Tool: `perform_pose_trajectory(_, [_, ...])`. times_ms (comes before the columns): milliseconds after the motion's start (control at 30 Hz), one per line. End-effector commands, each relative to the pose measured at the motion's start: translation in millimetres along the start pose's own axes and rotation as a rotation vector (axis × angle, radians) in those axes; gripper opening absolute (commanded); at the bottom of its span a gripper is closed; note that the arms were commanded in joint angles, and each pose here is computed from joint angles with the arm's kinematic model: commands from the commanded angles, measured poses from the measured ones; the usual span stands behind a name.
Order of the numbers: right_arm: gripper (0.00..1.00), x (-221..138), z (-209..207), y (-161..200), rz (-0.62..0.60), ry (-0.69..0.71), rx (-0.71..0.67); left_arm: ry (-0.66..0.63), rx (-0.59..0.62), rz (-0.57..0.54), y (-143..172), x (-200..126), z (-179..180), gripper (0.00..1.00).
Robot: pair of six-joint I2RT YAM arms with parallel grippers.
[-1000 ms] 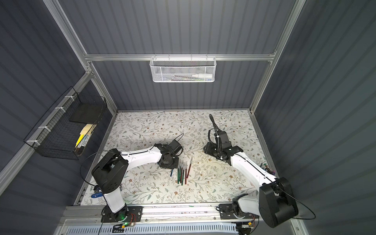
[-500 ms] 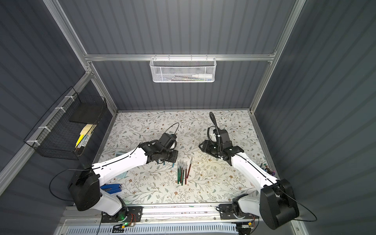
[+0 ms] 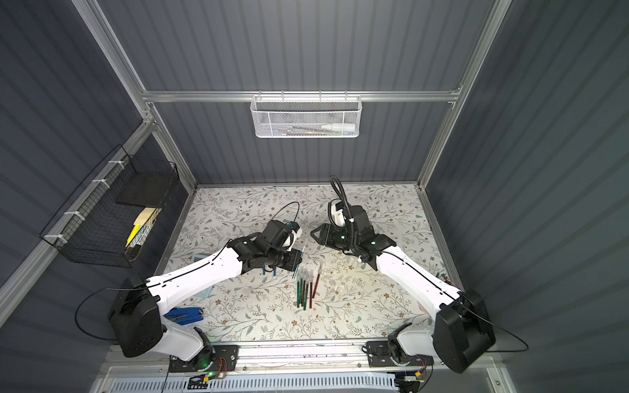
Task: Remove protective caps from carving knives
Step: Remove the protective sleeve from the carving knife.
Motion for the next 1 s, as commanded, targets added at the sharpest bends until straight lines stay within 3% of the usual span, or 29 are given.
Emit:
perform_pose_trajectory(0, [0.51,12.5,4.0,-1.5,0.02,0.002,-0.012,0.053,0.037,-0.024,-5.9,-11.1,-12.0,0.0])
perform_pose_trajectory(567, [0.46,46.9,7.4,4.5,0.071,-0.002,-0.016,0.061,0.027,-0.018,-5.7,-9.6,-12.6,0.0])
perform_pose_trajectory(800, [0.37,50.6,6.4,7.5,0.081,0.006,-0.014,0.051,0.025,-0.02,-4.9,-8.9,-10.9,0.0])
perform_pose_trajectory(967, [0.25,52.3,4.2,10.1,0.089,0.012,-0.015,0.038,0.02,-0.014,-5.1,-6.7,-9.6,0.0])
Point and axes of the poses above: each gripper's point midway between its finger pads, its own x axis out along the fingers, its own z axis along the line the jaws close on, y = z × x, the point moved 9 cm from there along -x, back along the fingers, and after that the axes turned 13 degrees about -x, right-handed, at the moved point
